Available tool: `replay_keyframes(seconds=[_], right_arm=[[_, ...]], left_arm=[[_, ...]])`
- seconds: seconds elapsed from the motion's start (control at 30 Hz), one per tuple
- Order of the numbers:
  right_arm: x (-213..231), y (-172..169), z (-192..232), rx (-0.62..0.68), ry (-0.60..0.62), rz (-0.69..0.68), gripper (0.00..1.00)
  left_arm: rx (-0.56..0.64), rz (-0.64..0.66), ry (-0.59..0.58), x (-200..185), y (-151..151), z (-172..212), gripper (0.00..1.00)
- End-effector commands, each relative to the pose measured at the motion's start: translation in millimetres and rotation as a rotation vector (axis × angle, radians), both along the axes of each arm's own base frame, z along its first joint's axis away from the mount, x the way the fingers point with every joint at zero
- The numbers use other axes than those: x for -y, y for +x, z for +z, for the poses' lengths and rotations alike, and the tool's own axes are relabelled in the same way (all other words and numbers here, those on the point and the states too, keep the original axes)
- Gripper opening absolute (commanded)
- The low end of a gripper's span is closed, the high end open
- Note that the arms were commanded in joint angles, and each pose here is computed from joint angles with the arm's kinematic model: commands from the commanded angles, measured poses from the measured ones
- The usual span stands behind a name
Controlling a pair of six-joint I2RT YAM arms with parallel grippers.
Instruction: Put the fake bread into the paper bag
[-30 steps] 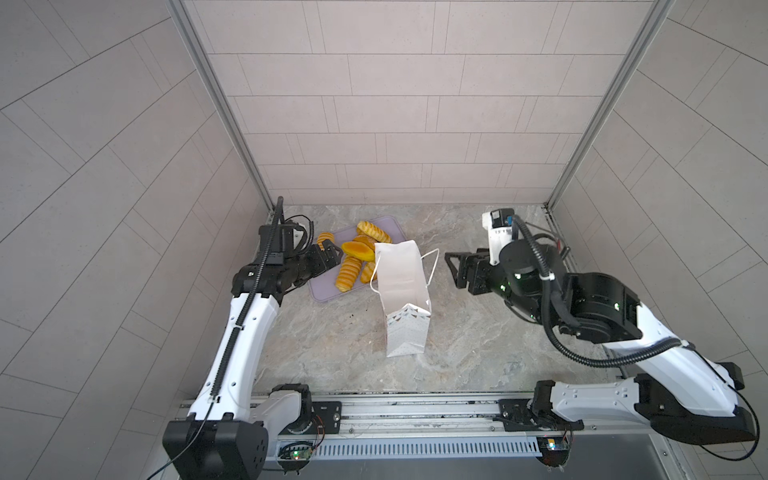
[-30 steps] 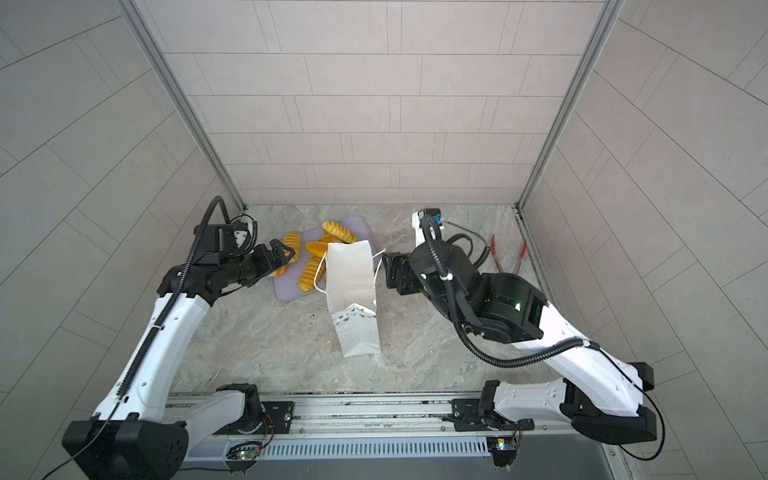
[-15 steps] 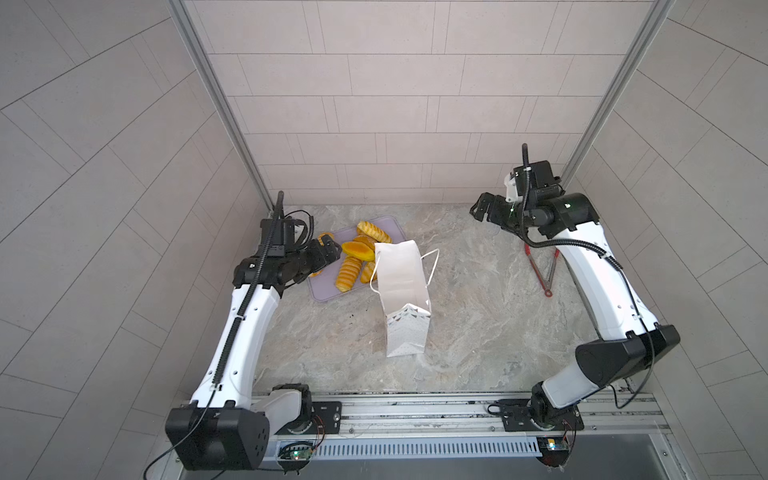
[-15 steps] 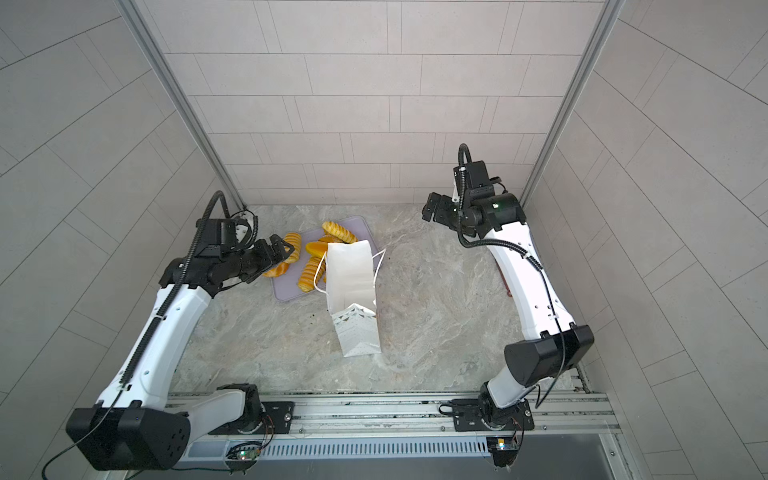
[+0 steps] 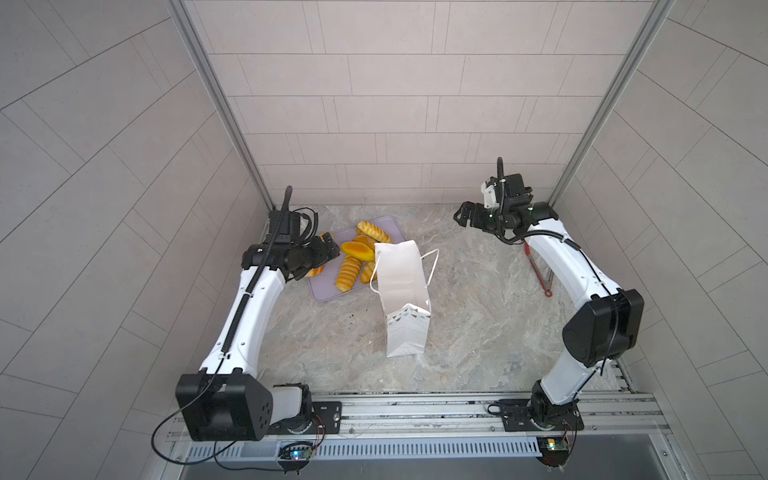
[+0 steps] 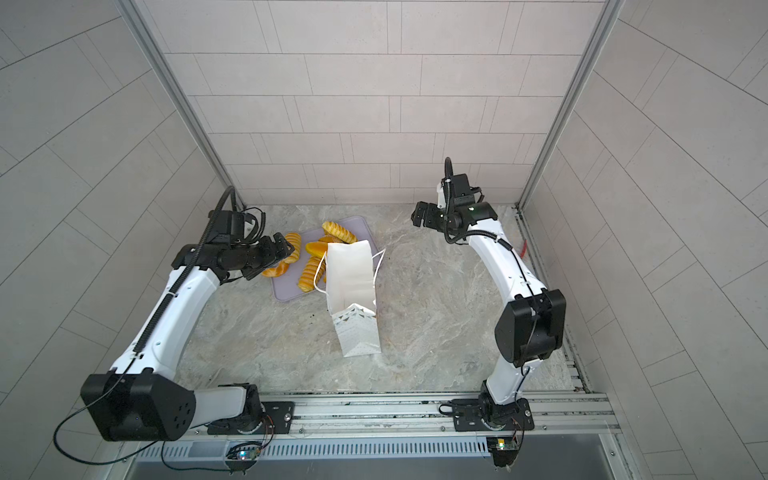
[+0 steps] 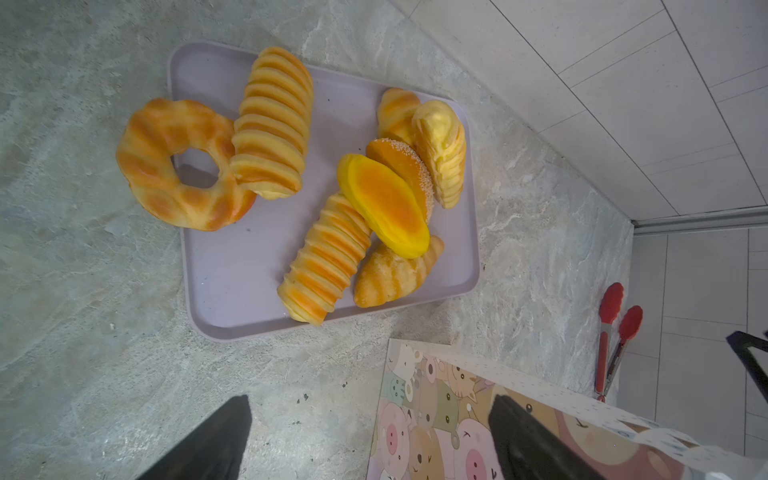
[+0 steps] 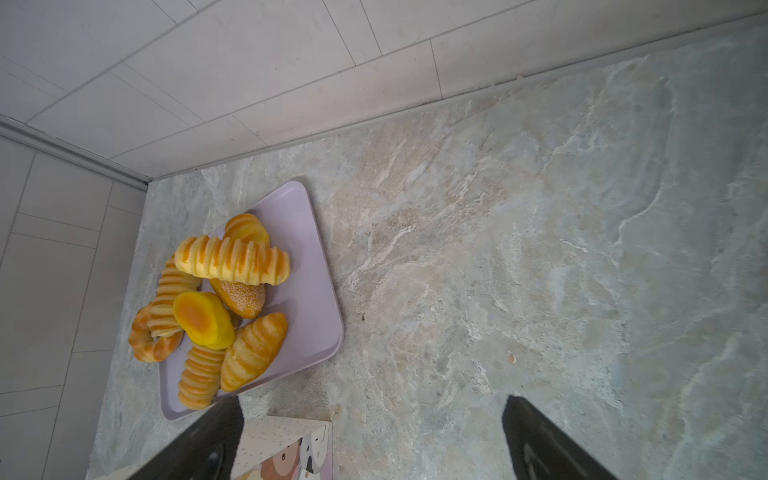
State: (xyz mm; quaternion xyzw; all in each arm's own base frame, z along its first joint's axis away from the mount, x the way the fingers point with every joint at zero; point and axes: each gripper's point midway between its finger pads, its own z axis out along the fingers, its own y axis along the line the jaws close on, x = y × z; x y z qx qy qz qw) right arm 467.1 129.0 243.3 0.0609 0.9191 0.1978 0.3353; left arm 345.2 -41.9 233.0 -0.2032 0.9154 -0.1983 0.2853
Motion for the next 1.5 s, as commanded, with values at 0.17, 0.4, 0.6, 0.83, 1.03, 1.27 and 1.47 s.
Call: replay_keyframes(seconds=[0.17,0.4,0.6,0.83,1.03,1.27,1.47], right_arm=[[-36.8,34.1,-40.7,0.016,-0.042,0.123,0.66],[-79.3,44.1,-86.7,-0.064,-0.094,0.234,0.41],[-109.0,51.4,-119.7,-0.105,-0.099,0.288,0.38],[-132.1,54.9,-145.7,-0.132,-0.124,0.320,0.34],[-137.0,61.1,-165.0,-0.160,-0.141,0.306,0.29],[-142.1,67.1,-179.2,-0.180,-0.142,0.300,0.29],[-144.6,71.3,-190.3,-0.200,-0.146,0.295,0.30]], left_arm=[[-0.032,0.064,0.055,-20.8,-1.3,-14.0,0.96],[-0.049,0.095,0.068,-26.0,-4.5,-21.6,0.96],[-0.067,0.105,0.061,-25.5,-10.2,-28.8,0.96],[-0.088,0.105,0.054,-24.5,-17.6,-37.8,0.96],[-0.091,0.102,0.050,-23.5,-19.5,-38.1,0.96],[-0.092,0.098,0.046,-22.6,-18.6,-37.5,0.96],[-0.093,0.099,0.047,-23.0,-18.2,-38.1,0.96]])
